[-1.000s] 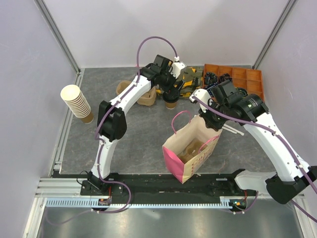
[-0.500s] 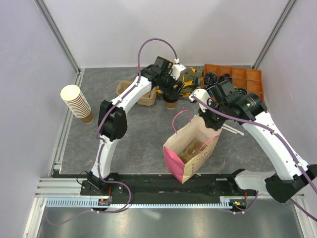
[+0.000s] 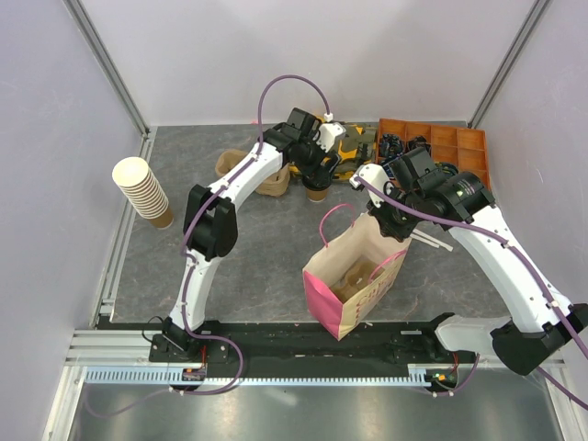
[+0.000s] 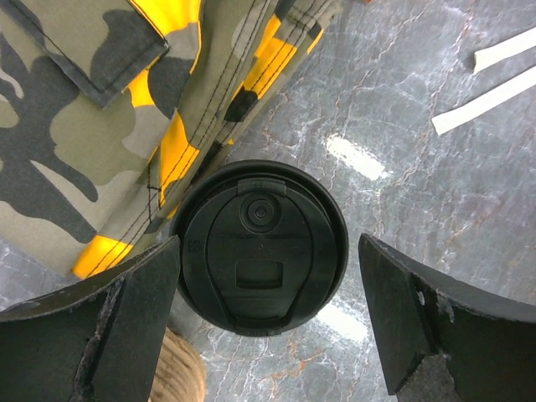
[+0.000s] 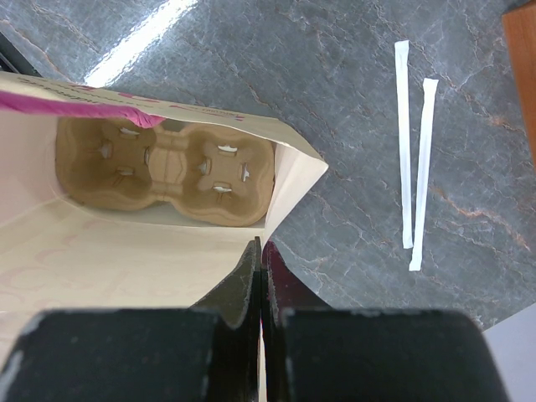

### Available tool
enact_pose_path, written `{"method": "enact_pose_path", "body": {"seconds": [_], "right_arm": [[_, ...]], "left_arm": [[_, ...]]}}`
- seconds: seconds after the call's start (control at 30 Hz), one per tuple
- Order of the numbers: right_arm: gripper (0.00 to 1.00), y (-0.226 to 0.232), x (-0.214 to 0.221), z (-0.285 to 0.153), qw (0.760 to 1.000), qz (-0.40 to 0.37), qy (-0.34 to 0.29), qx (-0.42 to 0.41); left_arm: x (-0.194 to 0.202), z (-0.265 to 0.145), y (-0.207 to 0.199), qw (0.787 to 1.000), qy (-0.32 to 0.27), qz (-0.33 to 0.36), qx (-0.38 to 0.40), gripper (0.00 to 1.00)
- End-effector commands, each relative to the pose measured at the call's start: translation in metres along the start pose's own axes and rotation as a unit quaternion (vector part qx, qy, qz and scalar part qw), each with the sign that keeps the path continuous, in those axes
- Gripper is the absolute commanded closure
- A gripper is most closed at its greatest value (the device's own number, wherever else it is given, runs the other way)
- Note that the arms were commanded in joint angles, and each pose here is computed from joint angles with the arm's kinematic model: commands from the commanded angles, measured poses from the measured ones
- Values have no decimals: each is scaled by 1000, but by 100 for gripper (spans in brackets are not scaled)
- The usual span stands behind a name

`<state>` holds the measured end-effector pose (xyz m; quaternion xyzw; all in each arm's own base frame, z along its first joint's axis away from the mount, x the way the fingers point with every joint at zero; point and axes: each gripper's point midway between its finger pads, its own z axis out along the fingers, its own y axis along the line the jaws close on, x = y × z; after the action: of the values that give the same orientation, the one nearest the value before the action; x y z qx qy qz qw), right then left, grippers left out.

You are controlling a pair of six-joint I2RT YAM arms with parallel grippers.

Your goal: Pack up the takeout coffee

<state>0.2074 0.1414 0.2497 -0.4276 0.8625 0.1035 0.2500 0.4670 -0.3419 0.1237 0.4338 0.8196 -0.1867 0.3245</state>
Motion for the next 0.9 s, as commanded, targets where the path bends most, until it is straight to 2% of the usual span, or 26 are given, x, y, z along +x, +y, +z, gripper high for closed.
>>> {"method": "enact_pose_path", "body": {"seconds": [0.0,0.43,0.8,0.87], "right_arm": [[100,-1,-5,-7,1000,-1,-8,2],[100,-3,-6,-6,1000,-2,-5,5],[100,-4,-6,-4,1000,-4,-2,6],[100,-4,-6,-4,1000,-4,-2,6]], "left_arm": [[9,9,1,1000,12,18,-2,8],[18,17,3,999,25,44,-15,19],[24,20,2,996,37,75,-33,22],[24,19,1,996,37,78,-33,26]]}}
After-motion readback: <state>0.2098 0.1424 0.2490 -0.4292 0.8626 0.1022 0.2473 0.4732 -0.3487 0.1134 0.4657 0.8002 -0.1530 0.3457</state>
